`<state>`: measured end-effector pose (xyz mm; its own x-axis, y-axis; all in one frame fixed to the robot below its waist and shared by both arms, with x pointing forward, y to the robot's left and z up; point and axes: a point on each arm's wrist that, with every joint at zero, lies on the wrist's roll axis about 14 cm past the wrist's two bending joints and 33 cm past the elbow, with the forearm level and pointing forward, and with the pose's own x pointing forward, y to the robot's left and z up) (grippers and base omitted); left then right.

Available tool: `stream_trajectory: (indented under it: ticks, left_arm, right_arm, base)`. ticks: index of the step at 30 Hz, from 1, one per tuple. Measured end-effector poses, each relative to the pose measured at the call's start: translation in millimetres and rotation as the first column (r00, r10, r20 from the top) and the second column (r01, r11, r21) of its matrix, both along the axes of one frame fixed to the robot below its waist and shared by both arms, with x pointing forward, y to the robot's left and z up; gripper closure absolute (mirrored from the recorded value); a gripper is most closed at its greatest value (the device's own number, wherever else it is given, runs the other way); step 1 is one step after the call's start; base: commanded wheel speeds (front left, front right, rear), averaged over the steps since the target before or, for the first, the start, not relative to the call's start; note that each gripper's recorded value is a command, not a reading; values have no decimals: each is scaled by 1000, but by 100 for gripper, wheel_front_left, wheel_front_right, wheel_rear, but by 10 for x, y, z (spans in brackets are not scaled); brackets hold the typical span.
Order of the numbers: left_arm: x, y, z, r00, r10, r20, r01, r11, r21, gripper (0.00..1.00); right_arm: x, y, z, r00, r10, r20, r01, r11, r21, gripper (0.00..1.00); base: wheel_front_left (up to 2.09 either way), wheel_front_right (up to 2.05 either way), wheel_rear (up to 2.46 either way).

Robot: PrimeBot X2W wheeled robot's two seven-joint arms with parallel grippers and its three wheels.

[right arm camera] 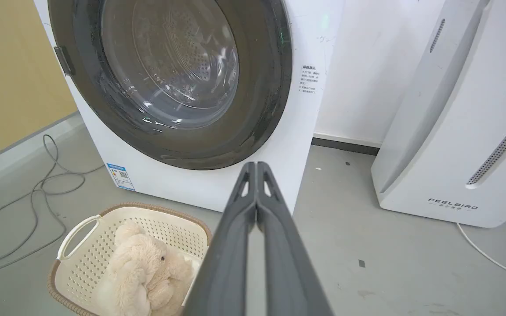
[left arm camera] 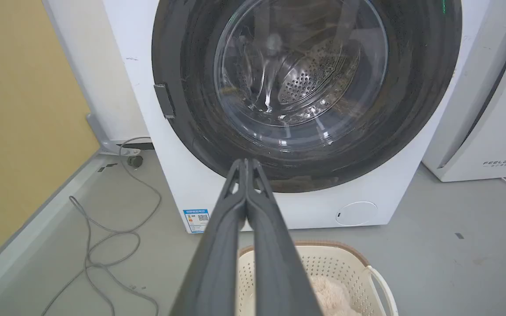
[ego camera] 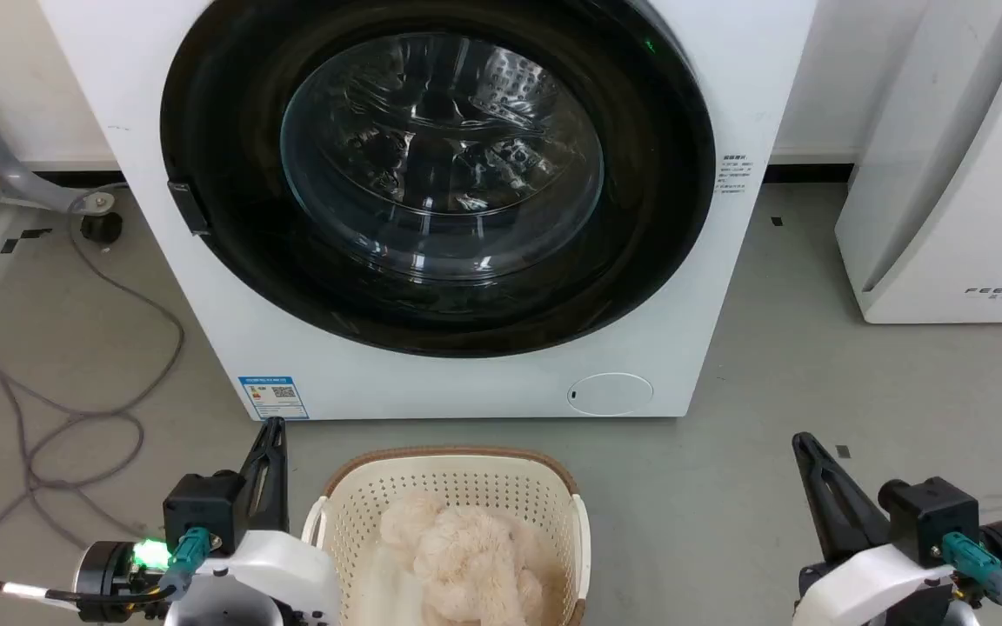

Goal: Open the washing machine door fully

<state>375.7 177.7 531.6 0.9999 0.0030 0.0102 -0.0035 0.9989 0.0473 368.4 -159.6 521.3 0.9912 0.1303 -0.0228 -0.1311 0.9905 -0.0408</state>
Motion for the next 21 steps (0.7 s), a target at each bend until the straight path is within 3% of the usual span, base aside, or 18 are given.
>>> stream_trajectory:
  ticks: [3,4,15,16,17,21]
  left_arm:
    - [0,0,0,1000,0,0,0,1000,0,100]
    - [0,0,0,1000,0,0,0,1000,0,0]
    - [0,-34,-32,1000,-10,-4,10,1000,-2,0]
    - [0,-39,-42,1000,-12,-7,12,1000,-4,0]
    - [-1,-43,-48,1000,-13,-7,12,1000,-7,0]
    - [-2,-57,-61,1000,-17,-8,17,1000,-11,0]
  right_arm:
    - [0,-1,0,1000,0,0,0,1000,0,100]
    - [0,0,0,1000,0,0,0,1000,0,0]
    - [-5,-18,-17,1000,-5,0,5,1000,11,0]
    - [-6,-24,-24,1000,-7,-2,7,1000,13,70]
    - [-6,-29,-28,1000,-9,-3,9,1000,14,100]
    - [-9,-48,-41,1000,-14,-3,14,1000,25,100]
  base:
    - [0,0,0]
    - [0,0,0]
    - [0,0,0]
    - [0,0,0]
    - [0,0,0]
    - [0,0,0]
